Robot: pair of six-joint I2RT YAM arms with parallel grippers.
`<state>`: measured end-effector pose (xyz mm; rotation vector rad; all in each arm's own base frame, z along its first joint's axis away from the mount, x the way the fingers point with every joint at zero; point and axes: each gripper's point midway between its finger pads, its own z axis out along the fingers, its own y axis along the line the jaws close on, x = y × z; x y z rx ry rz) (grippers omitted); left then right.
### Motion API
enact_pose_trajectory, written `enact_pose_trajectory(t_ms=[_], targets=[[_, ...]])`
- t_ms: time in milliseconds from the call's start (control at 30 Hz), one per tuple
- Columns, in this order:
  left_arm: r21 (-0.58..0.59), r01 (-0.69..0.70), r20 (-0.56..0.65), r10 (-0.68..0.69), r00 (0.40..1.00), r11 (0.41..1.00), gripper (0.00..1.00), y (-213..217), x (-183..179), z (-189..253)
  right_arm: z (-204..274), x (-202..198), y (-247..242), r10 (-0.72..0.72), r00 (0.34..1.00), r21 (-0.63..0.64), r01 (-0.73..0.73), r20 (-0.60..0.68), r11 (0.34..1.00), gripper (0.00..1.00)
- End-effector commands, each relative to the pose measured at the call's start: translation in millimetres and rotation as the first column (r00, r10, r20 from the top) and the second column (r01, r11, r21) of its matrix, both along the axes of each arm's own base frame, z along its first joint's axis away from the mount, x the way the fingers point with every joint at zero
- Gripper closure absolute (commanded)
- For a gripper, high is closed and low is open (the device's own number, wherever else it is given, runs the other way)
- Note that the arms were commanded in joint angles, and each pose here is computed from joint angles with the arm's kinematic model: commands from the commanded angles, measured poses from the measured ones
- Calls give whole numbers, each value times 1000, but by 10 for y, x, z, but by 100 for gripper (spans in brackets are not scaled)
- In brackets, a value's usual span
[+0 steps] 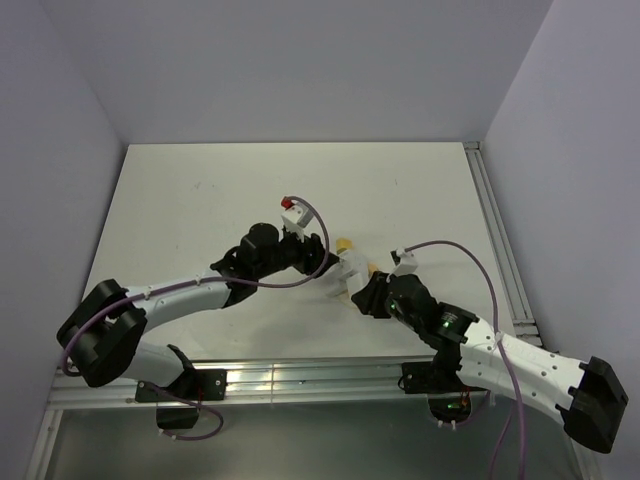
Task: Insert the plug
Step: Press the plug into the socket.
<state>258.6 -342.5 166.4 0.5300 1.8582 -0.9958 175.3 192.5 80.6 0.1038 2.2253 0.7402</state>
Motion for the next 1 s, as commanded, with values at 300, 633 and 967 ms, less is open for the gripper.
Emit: enact_pose_trajectory(t_ms=[300, 633, 967], targets=[[26, 183, 285, -182, 941, 983, 31, -183, 2, -61, 429, 121, 31, -1, 999, 20, 0, 44, 1000, 74], [38, 229, 198, -232, 952, 973, 34, -222, 106, -345, 441, 129, 97, 25, 999, 30, -26, 35, 999, 74], [-66, 330, 96, -324, 941, 942, 34, -245, 3, -307, 579, 147, 108, 23, 999, 30, -24, 29, 999, 74]])
